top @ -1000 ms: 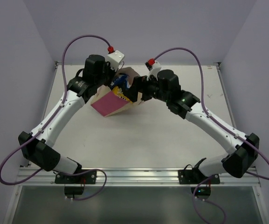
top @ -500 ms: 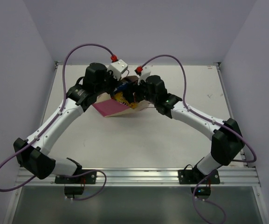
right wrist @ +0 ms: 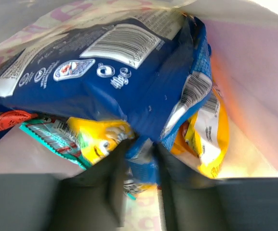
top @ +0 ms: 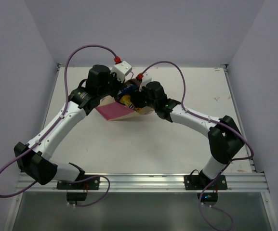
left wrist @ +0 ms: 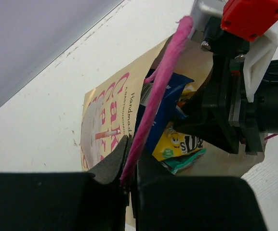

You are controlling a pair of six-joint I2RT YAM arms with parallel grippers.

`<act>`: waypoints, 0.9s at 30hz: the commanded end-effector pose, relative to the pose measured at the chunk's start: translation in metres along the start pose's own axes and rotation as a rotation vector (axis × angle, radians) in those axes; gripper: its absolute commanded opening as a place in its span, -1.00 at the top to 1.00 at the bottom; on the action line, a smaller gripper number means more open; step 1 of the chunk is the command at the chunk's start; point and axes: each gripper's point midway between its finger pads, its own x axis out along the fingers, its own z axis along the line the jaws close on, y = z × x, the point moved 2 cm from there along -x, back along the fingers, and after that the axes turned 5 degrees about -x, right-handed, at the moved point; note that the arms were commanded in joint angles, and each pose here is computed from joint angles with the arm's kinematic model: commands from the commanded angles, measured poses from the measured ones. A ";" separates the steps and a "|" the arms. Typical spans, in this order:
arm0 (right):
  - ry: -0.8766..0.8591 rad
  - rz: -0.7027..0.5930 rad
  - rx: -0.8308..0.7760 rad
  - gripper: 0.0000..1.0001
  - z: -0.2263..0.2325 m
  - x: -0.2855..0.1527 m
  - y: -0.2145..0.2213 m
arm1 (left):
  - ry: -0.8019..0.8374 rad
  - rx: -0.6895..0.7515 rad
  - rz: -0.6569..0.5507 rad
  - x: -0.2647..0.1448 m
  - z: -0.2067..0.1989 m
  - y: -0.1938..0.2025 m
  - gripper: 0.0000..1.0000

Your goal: Take the snacks out of the paper bag

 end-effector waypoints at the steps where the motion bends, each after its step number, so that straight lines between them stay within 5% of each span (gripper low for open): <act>1: 0.044 -0.087 -0.023 0.48 -0.007 -0.012 -0.024 | -0.020 -0.004 -0.067 -0.008 0.003 -0.020 1.00; 3: 0.042 -0.102 -0.032 0.78 -0.006 -0.021 -0.032 | -0.027 -0.002 -0.053 -0.007 0.004 -0.017 1.00; 10: -0.024 -0.093 -0.069 1.00 0.005 -0.046 -0.036 | -0.037 0.000 -0.042 -0.003 0.005 -0.010 1.00; 14: -0.042 -0.069 -0.051 1.00 0.007 -0.053 -0.028 | -0.036 -0.004 -0.042 -0.002 0.005 -0.009 1.00; 19: -0.022 -0.188 -0.048 1.00 0.005 -0.108 -0.059 | -0.075 0.000 -0.020 0.003 0.010 0.002 1.00; 27: 0.232 -0.308 0.101 1.00 -0.079 -0.194 -0.056 | -0.058 0.004 -0.027 0.001 0.007 0.004 1.00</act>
